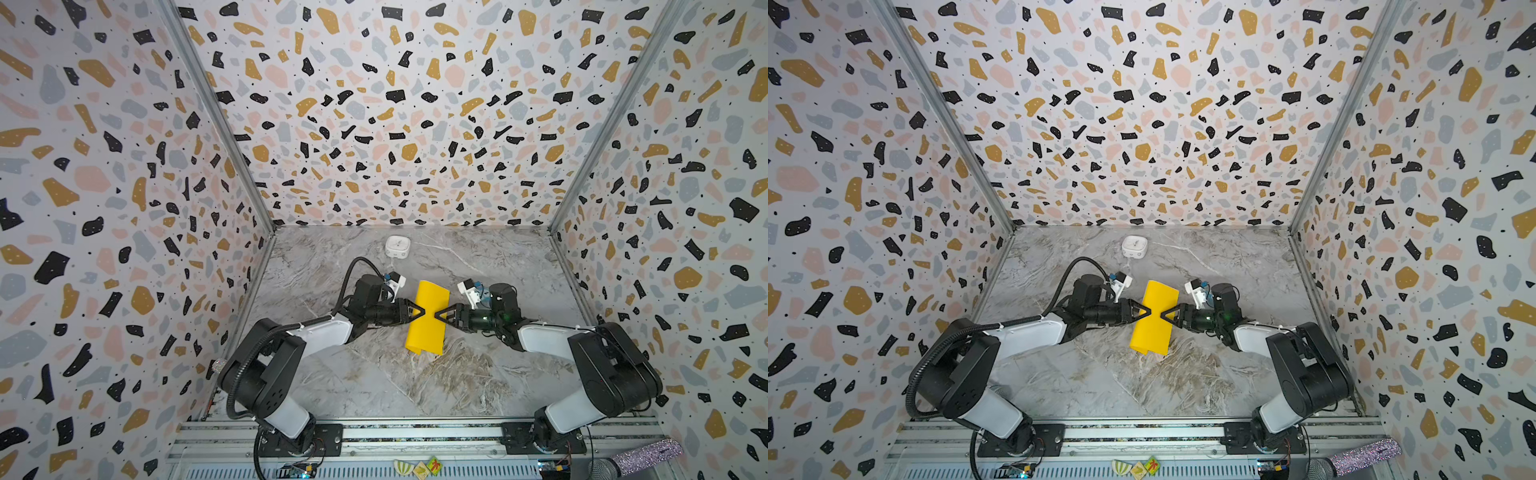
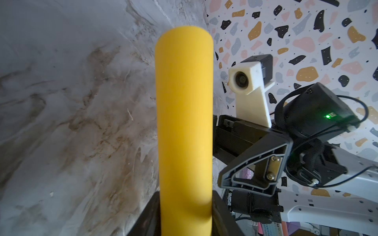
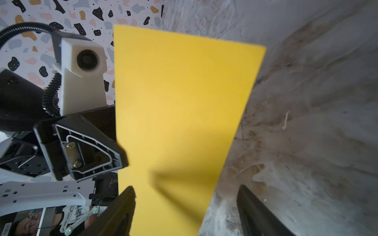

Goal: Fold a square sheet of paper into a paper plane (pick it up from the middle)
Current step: 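Lift the pinched sheet with both grippers so it folds upward in half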

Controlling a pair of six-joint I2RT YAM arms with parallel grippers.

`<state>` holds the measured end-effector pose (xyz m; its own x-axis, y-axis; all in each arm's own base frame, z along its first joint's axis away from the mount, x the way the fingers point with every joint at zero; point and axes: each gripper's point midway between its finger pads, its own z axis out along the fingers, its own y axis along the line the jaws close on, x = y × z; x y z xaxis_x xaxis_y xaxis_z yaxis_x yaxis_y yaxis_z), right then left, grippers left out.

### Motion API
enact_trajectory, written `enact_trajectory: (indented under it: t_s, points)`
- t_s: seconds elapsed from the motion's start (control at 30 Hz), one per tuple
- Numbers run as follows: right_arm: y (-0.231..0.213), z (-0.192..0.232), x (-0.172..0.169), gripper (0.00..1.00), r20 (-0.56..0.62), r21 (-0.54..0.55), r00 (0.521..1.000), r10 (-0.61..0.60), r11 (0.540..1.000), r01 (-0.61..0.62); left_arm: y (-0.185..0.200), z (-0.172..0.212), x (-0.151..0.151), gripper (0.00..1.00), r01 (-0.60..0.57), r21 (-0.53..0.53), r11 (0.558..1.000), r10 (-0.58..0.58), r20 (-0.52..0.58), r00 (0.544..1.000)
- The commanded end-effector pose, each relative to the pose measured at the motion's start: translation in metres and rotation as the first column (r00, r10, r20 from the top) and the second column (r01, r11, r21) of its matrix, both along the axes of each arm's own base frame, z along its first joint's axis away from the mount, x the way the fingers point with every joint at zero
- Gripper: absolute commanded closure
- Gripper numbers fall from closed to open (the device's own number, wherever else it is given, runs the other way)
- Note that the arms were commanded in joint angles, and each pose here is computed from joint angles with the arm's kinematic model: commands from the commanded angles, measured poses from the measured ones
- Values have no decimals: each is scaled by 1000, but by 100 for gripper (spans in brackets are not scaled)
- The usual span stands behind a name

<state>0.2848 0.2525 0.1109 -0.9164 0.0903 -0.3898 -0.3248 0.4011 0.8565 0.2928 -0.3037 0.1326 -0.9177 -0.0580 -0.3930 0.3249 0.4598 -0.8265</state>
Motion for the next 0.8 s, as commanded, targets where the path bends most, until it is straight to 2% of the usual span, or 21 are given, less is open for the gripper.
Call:
enact_trajectory:
  t_s: [0.0, 0.17, 0.33, 0.5, 0.53, 0.6, 0.67, 0.77]
  points:
    - [9, 24, -3, 28, 40, 89, 998, 57, 994, -61, 0, 20, 1, 62, -5, -75, 997, 7, 19, 1000]
    - [8, 36, -6, 45, 46, 149, 997, 57, 987, -63, 6, 13, 6, 63, -48, -58, 997, 49, 5, 999]
    - [2, 34, -6, 61, 28, 150, 999, 31, 988, -35, 10, -7, 9, 63, -85, -15, 996, 85, -28, 996]
    - [0, 25, -4, 89, 1, 122, 1000, 10, 992, -10, 13, -17, 11, 61, -108, 4, 994, 108, -47, 993]
    - [0, 23, -4, 92, -4, 118, 1000, 7, 993, -7, 14, -20, 11, 59, -114, 11, 993, 115, -50, 992]
    - [0, 21, -3, 96, -13, 110, 1000, 8, 994, -6, 16, -25, 12, 52, -129, 24, 991, 130, -55, 990]
    - [1, 20, -1, 97, -25, 102, 1000, 11, 995, -9, 21, -33, 12, 34, -151, 53, 987, 154, -60, 986]
    - [6, 18, 2, 97, -39, 78, 999, 19, 997, -16, 30, -46, 14, 17, -189, 118, 975, 196, -54, 979]
